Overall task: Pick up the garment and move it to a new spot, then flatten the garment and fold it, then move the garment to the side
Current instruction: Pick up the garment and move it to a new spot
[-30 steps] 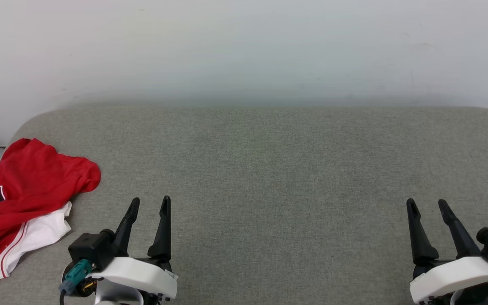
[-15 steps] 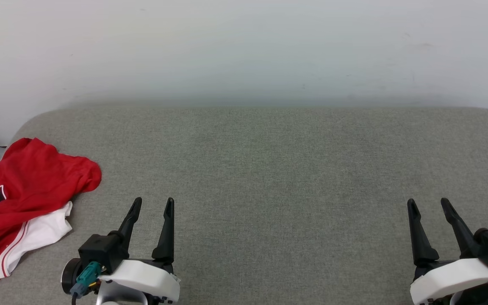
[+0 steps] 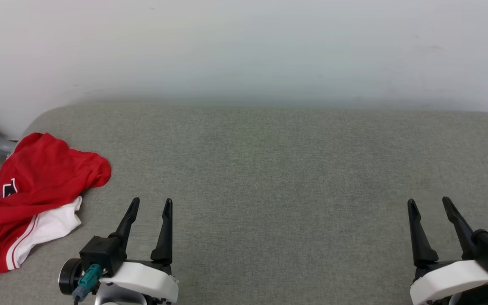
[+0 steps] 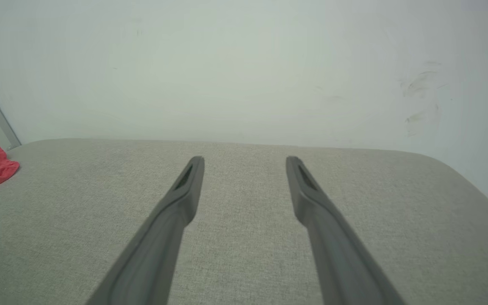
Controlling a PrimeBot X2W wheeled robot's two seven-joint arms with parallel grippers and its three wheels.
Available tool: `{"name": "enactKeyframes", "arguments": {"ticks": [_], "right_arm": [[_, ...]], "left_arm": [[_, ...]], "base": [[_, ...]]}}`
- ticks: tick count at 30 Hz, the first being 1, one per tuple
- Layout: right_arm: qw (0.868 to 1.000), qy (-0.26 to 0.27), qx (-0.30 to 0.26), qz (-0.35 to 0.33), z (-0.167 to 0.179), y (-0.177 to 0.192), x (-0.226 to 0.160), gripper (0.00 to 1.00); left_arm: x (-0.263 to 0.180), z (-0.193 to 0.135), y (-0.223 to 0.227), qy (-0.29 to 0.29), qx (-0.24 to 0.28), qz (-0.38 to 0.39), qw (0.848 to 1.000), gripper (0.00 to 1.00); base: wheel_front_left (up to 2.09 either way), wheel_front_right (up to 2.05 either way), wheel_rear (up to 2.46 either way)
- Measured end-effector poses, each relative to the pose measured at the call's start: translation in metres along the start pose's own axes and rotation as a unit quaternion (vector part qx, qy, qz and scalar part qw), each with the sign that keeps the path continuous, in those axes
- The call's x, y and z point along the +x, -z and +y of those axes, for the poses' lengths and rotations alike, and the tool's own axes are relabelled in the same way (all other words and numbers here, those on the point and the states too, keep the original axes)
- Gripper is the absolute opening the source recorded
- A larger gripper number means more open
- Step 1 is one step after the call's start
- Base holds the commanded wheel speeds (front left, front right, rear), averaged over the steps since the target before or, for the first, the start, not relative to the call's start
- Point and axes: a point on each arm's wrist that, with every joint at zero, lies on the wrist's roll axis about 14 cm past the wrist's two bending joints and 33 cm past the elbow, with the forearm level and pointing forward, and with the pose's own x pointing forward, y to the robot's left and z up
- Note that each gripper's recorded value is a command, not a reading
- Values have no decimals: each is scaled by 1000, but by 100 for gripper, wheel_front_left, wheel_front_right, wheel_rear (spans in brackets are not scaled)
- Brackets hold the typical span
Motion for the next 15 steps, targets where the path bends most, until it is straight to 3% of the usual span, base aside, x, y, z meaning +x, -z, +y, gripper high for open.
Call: {"name": "enactKeyframes", "arguments": {"ticks": [15], "right_arm": [[996,-92,-15,2,61,4,24,100]], "left_arm": [[-38,59,-14,-96,26,-16,995,100]], "base": [[0,0,0]]}}
